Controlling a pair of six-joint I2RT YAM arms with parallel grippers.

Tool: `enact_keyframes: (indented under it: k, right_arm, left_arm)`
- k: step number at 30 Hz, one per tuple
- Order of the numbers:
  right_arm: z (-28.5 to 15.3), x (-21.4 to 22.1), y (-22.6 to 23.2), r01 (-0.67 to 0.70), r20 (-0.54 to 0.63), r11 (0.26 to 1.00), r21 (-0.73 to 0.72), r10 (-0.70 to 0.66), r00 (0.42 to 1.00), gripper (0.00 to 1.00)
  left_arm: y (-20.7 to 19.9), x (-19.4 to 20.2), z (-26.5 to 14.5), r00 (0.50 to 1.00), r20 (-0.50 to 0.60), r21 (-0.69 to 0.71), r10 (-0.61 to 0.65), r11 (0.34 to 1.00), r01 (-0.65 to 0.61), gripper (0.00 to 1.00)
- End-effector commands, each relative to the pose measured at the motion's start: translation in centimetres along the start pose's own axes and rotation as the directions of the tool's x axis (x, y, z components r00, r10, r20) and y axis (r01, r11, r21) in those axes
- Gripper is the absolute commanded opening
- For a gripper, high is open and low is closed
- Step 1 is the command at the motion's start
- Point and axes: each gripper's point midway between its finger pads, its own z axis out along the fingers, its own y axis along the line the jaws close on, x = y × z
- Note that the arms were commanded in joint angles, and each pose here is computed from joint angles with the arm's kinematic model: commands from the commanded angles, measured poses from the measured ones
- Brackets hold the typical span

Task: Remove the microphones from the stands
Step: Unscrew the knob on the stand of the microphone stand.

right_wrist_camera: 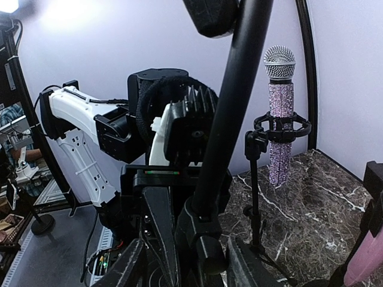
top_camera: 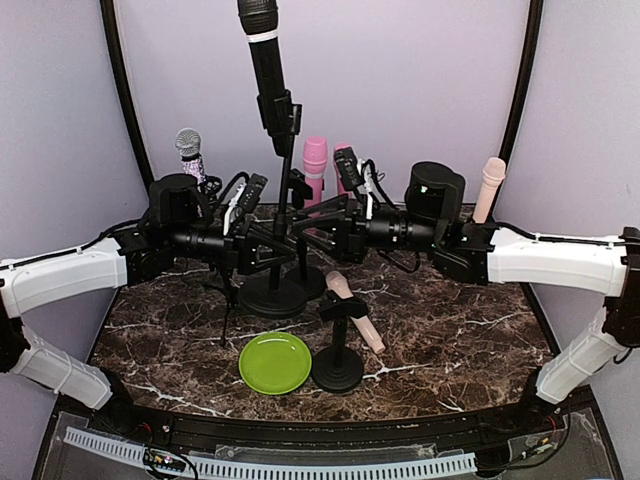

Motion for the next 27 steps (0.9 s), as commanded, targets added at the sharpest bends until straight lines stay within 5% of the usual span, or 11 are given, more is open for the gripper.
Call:
enact_keyframes:
  k: [1,9,16,22,27]
  right_arm:
    - [0.6,-1.6,0.4,0.041,0.04,0.999,-0.006,-0.04,0.998,0.42]
    - [1.1,-1.9,0.3,0.067,0.031,0.998,-0.004,-0.067,0.997,0.25]
    - [1.2,-1.7,0.0,0.136,-0.029,0.99,0.021,-0.135,0.99,0.01]
    - [0.6,-0.7,-0.9,0.252,-0.14,0.965,0.077,-0.24,0.961,0.0]
    - [0.0,0.9,-1.5,0.437,-0.273,0.892,0.114,-0.395,0.877,0.0]
  left_arm:
    - [-2.9,-3.9,-1.6,0.981,0.113,0.041,0.156,0.986,-0.162,0.0]
    - [-3.2,-4.1,-1.7,0.98,0.115,0.048,0.161,0.985,-0.167,0.0]
    - [-3.2,-4.1,-1.7,0.982,0.11,0.053,0.153,0.986,-0.16,0.0]
    - [-3.4,-4.2,-1.7,0.984,0.107,0.061,0.14,0.987,-0.147,0.0]
    - [-3.7,-4.3,-1.6,0.986,0.103,0.082,0.132,0.987,-0.14,0.0]
